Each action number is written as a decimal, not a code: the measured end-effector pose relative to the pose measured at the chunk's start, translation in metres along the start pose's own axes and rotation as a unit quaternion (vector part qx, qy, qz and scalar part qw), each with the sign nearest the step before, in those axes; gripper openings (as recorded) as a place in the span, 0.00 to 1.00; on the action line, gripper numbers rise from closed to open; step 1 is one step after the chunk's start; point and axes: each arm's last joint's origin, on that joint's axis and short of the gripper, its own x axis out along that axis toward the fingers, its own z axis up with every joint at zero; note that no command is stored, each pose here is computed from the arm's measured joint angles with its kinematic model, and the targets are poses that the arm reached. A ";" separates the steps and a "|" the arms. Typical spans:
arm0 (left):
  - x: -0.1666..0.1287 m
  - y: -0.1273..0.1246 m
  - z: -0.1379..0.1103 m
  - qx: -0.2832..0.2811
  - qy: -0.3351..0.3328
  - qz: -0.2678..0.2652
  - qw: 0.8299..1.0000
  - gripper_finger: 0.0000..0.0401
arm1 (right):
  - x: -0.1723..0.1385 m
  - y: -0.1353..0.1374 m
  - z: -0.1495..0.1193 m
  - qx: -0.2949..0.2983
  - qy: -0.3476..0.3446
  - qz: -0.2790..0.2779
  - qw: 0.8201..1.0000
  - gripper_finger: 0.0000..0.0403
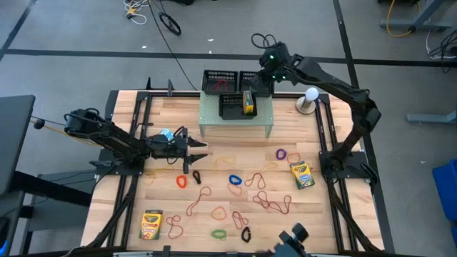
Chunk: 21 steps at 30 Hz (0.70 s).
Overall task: Pick & Place Office Desk Supplies
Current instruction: Put the yellow rubberband into the top left black bin
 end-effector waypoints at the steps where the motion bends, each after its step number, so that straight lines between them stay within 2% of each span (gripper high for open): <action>1: 0.000 0.000 0.000 0.000 0.000 0.000 1.000 0.51 | -0.009 0.003 0.000 -0.010 -0.004 -0.003 1.000 0.36; 5: 0.000 0.000 0.000 0.000 0.000 0.000 1.000 0.51 | -0.048 0.014 -0.006 -0.042 -0.021 -0.022 0.999 0.27; 11: 0.000 0.000 0.000 0.000 0.000 0.000 1.000 0.51 | -0.081 0.042 -0.050 -0.080 -0.048 0.028 0.995 0.03; 17: 0.000 0.000 0.000 0.000 0.000 0.000 1.000 0.51 | -0.113 0.070 -0.114 -0.069 -0.130 0.092 0.985 0.03; 21: 0.000 0.000 0.000 0.000 0.000 0.000 1.000 0.51 | -0.122 0.092 -0.156 -0.080 -0.187 0.163 0.966 0.01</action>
